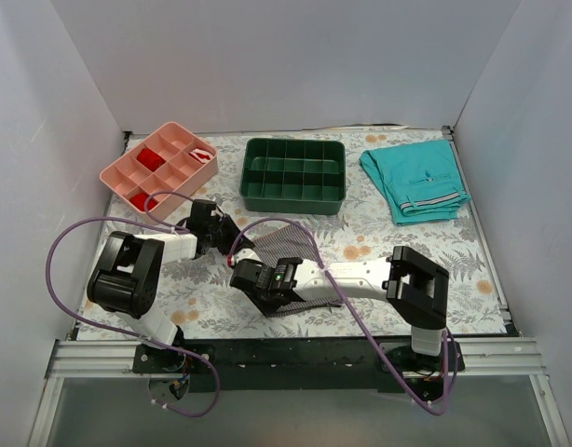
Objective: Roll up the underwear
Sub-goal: Fold the underwear at the center of the board.
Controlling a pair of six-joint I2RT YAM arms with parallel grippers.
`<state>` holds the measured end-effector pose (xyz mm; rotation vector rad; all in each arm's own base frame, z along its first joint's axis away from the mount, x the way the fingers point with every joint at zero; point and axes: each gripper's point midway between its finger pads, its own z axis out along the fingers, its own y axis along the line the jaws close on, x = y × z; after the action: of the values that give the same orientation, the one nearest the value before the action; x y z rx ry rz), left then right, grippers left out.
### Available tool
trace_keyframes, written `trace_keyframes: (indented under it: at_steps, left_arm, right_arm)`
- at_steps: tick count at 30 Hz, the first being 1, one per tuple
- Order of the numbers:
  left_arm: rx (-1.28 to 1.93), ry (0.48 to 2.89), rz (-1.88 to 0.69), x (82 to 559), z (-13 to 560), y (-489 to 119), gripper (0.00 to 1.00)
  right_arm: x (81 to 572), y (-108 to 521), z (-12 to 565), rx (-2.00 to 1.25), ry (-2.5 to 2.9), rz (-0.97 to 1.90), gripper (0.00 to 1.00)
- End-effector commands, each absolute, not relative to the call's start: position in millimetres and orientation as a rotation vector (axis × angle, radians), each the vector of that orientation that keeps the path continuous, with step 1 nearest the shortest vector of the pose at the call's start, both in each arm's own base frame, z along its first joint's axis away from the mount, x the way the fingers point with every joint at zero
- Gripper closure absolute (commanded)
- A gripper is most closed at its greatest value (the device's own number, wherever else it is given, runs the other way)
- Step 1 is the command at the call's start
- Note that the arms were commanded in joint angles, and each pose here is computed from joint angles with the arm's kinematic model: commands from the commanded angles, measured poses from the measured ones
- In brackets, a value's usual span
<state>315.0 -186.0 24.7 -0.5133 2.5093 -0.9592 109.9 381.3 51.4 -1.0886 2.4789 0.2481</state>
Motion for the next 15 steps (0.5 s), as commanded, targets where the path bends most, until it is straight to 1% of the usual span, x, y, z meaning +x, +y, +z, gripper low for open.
trace_keyframes:
  at_steps: [1, 15]
  left_arm:
    - [-0.523, 2.504, -0.934, 320.5, 29.8, -183.2, 1.0]
    - [-0.535, 2.512, -0.909, 319.5, 27.9, -180.2, 1.0]
  right_arm:
    - [109.9, 382.6, 55.1, -1.091, 2.474, 0.196, 0.58]
    - [99.2, 393.2, 48.3, -1.167, 2.459, 0.161, 0.57]
